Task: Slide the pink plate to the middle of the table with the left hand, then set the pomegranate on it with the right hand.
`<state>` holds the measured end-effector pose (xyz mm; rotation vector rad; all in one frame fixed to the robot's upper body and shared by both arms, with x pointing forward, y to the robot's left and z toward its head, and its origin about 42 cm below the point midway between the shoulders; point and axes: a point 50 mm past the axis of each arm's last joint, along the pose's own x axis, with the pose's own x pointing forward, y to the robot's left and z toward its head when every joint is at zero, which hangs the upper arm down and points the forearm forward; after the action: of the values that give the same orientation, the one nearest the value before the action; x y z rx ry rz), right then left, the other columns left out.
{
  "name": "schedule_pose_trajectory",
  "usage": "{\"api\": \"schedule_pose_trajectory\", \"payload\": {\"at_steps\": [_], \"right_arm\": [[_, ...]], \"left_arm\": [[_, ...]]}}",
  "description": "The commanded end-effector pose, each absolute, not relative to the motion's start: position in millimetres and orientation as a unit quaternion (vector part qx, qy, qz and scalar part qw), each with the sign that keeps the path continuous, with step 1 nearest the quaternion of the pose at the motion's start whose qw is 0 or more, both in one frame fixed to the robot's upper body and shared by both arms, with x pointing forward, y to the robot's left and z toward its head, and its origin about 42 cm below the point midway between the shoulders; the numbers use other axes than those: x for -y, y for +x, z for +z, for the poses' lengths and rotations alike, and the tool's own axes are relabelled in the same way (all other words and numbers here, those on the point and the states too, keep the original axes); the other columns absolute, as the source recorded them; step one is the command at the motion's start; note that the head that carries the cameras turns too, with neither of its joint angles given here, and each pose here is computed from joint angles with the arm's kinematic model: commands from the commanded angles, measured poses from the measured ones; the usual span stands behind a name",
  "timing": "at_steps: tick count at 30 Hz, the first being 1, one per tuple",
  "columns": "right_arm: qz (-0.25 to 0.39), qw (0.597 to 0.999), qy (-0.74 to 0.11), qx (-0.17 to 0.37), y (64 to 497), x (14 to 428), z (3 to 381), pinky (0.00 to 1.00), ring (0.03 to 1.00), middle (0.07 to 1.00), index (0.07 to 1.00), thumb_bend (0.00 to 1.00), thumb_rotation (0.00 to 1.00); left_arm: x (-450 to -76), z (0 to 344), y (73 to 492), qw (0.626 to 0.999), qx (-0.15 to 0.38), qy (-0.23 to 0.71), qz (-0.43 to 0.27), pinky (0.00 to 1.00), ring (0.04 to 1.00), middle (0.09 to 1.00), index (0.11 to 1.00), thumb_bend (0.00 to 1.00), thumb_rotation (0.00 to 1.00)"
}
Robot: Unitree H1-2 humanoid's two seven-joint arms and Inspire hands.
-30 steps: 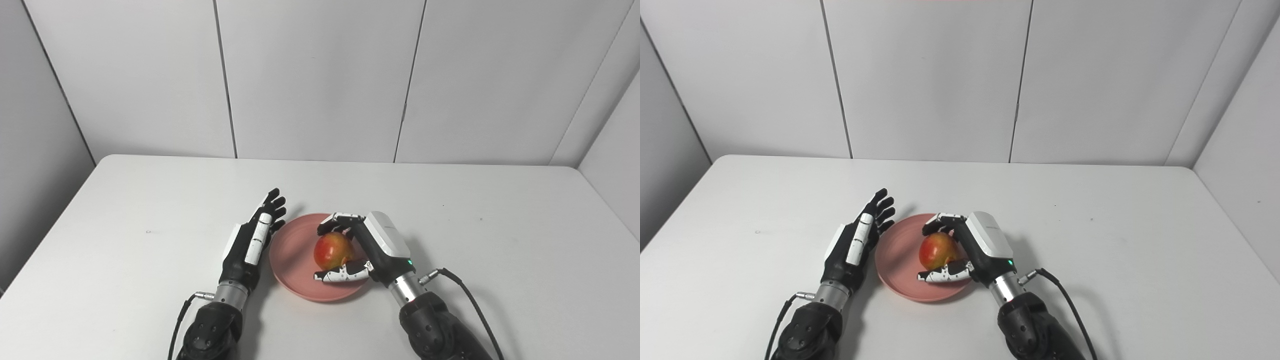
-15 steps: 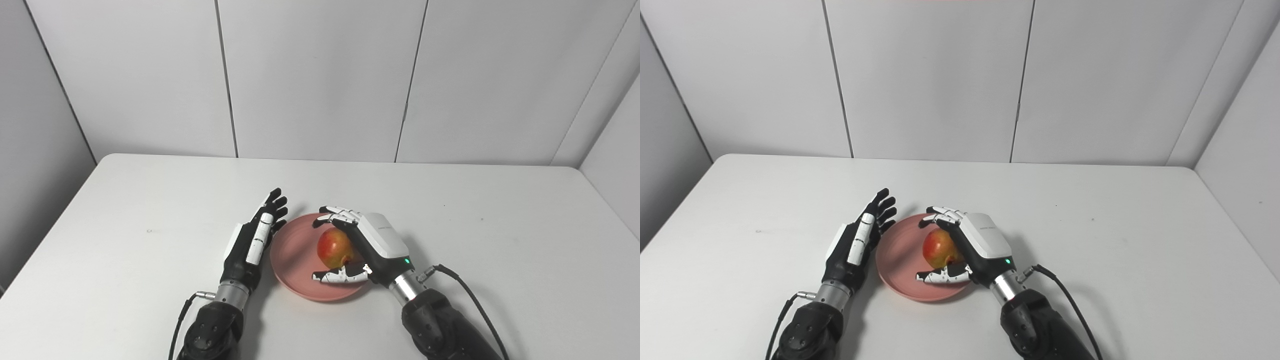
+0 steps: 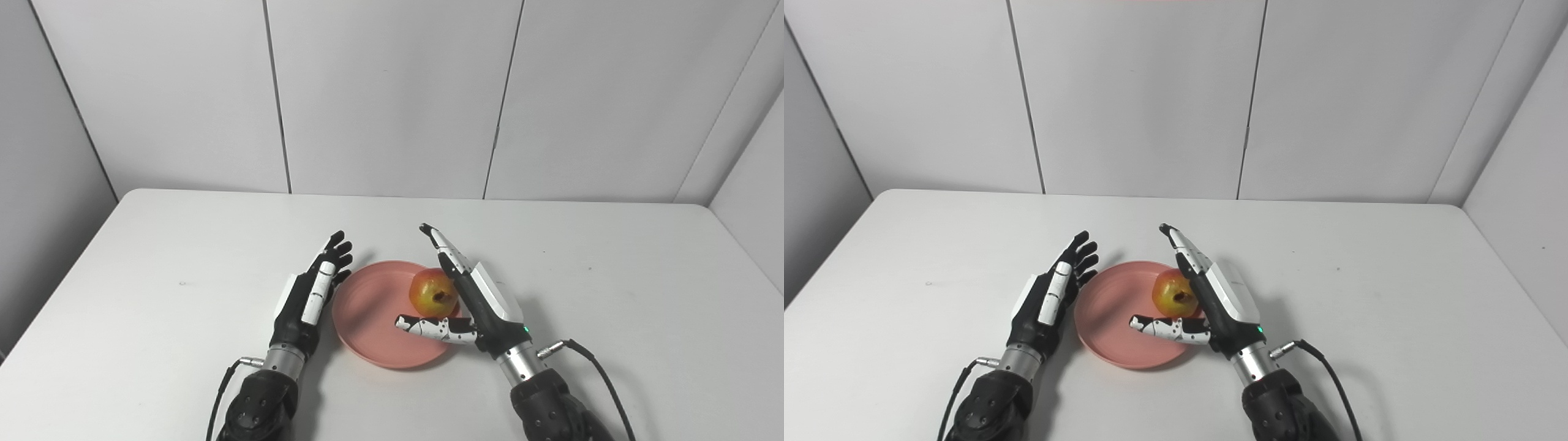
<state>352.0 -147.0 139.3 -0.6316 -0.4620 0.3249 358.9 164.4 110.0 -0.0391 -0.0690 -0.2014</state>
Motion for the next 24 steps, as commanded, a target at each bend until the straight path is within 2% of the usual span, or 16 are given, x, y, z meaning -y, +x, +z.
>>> {"api": "schedule_pose_trajectory", "payload": {"at_steps": [1, 6, 14, 16, 21, 24], "right_arm": [[0.138, 0.906, -0.284, 0.281, 353, 149, 158, 0.97, 0.998, 1.000, 1.000, 0.56, 0.77], [0.117, 0.923, -0.252, 0.268, 351, 159, 150, 0.98, 1.000, 1.000, 1.000, 0.55, 0.80], [0.097, 0.936, -0.227, 0.252, 353, 172, 146, 1.00, 1.000, 1.000, 1.000, 0.51, 0.78], [0.092, 0.946, -0.207, 0.230, 353, 174, 145, 1.00, 1.000, 1.000, 1.000, 0.51, 0.79], [0.079, 0.963, -0.174, 0.191, 356, 178, 144, 1.00, 1.000, 1.000, 1.000, 0.51, 0.90], [0.071, 0.972, -0.150, 0.169, 358, 179, 143, 1.00, 1.000, 1.000, 1.000, 0.53, 0.91]], "left_arm": [[-163, 115, 361, 0.994, 0.050, -0.019, -0.098, 0.89, 0.920, 0.928, 0.922, 0.61, 0.97], [-165, 114, 362, 0.994, 0.048, -0.027, -0.091, 0.88, 0.916, 0.922, 0.913, 0.60, 0.95], [-169, 114, 362, 0.993, 0.053, -0.033, -0.098, 0.90, 0.930, 0.936, 0.929, 0.60, 0.97], [-171, 114, 363, 0.992, 0.059, -0.035, -0.102, 0.91, 0.938, 0.944, 0.938, 0.60, 0.98], [-175, 114, 365, 0.991, 0.064, -0.032, -0.109, 0.95, 0.961, 0.967, 0.961, 0.59, 1.00], [-177, 115, 366, 0.991, 0.066, -0.031, -0.108, 0.97, 0.972, 0.980, 0.973, 0.59, 1.00]]}}
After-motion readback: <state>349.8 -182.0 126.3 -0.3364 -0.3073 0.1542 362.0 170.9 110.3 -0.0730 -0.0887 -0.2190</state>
